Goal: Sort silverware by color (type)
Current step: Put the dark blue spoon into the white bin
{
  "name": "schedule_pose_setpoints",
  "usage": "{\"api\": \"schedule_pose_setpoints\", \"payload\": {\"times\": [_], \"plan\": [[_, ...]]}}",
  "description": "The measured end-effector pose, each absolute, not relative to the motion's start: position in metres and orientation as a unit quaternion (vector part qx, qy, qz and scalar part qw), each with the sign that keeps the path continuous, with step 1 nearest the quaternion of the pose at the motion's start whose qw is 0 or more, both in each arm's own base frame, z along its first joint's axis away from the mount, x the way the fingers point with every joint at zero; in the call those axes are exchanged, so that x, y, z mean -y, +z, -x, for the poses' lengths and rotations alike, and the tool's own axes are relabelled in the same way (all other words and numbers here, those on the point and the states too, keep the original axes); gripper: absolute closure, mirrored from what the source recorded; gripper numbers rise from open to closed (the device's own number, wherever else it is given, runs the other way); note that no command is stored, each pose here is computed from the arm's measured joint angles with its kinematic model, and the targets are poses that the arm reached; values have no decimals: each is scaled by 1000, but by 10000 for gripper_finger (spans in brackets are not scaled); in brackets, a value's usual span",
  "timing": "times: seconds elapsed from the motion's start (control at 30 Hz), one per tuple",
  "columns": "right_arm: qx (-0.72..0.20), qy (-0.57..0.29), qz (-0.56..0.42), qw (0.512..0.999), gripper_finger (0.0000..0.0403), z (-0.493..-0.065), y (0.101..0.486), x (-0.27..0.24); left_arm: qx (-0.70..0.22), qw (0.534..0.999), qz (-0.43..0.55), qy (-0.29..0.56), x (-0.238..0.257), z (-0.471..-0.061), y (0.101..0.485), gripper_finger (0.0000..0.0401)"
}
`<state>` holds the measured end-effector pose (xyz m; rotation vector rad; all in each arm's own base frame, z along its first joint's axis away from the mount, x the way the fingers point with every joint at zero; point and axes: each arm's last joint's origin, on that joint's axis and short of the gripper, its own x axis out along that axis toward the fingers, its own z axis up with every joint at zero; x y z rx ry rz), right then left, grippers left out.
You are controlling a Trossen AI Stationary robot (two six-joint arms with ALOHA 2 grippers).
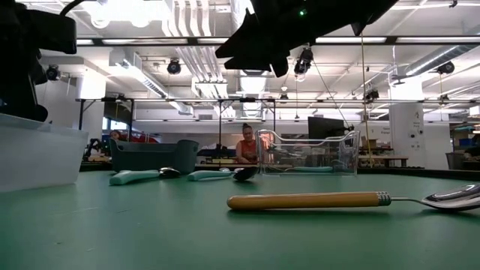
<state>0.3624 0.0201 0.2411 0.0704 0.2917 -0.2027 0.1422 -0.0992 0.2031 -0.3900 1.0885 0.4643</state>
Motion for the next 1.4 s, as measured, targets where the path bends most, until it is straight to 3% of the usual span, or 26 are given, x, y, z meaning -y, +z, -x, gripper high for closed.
{"api": "schedule_pose_setpoints", "payload": {"times": [0.93, 1.27, 1.4], "plan": [[-145, -101, -35, 984, 207, -362, 241, -20, -524, 804, 165, 227, 102, -146, 195, 374], [-149, -101, -34, 983, 207, -362, 240, -20, -591, 788, 151, 84, 113, -149, 199, 380], [-149, -101, -34, 983, 207, -362, 240, -20, -616, 773, 138, 64, 116, -149, 193, 395]]}}
